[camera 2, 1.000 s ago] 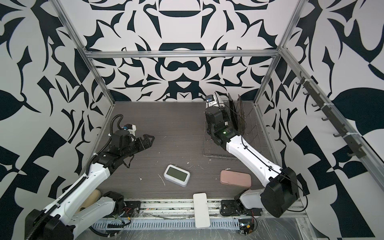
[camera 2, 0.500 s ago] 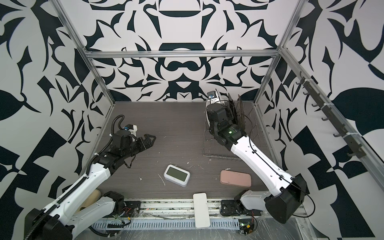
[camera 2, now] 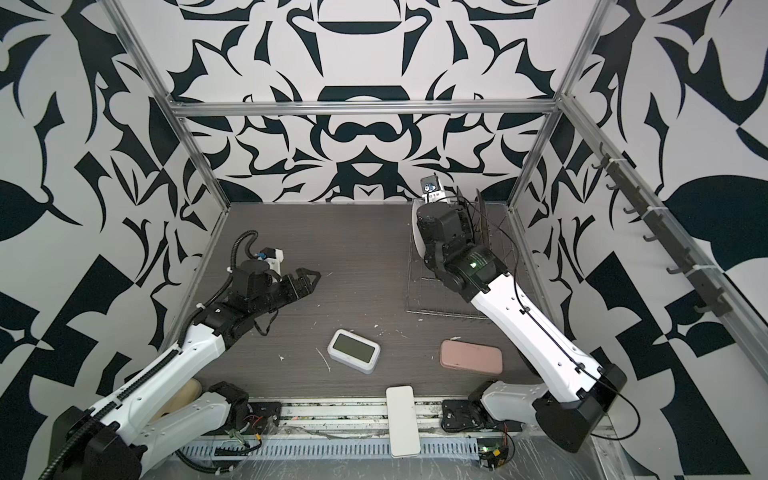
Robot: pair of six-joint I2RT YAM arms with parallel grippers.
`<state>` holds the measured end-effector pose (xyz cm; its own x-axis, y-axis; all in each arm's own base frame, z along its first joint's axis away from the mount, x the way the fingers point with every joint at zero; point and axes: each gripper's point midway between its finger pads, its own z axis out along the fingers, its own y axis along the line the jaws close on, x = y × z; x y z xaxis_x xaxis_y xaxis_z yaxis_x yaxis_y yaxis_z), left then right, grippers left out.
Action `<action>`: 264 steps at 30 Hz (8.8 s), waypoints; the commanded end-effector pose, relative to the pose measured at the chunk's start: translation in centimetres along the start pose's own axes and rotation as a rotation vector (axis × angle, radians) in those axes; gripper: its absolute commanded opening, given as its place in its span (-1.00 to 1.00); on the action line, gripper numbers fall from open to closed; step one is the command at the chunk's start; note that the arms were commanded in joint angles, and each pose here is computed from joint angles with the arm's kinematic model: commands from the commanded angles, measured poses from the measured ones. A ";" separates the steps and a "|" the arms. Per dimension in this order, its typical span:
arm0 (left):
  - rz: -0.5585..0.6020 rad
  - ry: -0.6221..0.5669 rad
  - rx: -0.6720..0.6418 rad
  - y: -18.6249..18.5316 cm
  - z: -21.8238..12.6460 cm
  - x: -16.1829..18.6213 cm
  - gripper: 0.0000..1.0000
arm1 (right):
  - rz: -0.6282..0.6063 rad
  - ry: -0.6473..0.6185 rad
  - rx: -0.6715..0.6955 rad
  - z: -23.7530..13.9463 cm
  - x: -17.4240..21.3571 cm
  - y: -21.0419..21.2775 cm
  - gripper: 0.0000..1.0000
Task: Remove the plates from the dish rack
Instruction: 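Lift the white square plate upward out of the rack with the right gripper, then carry the white square plate toward the left gripper while the left gripper reaches toward it, then close the left gripper on the plate's edge nearest it, then open the right gripper, then lower the plate flat onto the table with the left gripper while the right withdraws, then open the left gripper to release the plate and raise it away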
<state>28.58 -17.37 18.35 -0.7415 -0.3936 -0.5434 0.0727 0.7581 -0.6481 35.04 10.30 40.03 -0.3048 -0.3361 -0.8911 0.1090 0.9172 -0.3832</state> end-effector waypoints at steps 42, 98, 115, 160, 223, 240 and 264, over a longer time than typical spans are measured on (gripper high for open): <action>-0.211 -0.014 0.113 3.6 -2.9 -3.1 1.00 | 0.312 -0.064 -0.604 -5.0 -9.1 24.8 -1.00; -0.235 0.131 0.508 -5.8 -2.6 -8.2 0.78 | 1.162 0.152 -1.367 -2.4 -7.6 18.5 -1.00; -0.284 0.098 0.555 -6.5 -2.3 -9.3 -0.03 | 1.181 0.155 -1.485 -3.4 -8.9 18.0 -1.00; -0.339 -0.208 0.475 -4.1 -5.1 -15.2 -1.00 | 1.197 0.200 -1.380 -0.4 -7.2 15.1 0.98; -0.883 -0.928 0.026 25.5 -4.2 -18.7 -1.00 | 1.027 0.416 -1.208 0.2 -0.2 19.6 0.98; -0.940 -0.818 -0.076 26.7 -2.5 -16.9 -0.06 | 1.016 0.420 -1.186 0.1 -0.3 19.3 0.98; -1.003 -0.659 -0.307 27.5 -2.7 -13.9 0.92 | 1.007 0.397 -1.153 -0.9 -0.2 17.8 0.98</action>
<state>38.67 9.80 7.12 0.1027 -0.9927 -0.0629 -0.5841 -0.0090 -0.8116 37.02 27.23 29.87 -0.8383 0.3842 -0.3869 -0.1847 0.4675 0.8645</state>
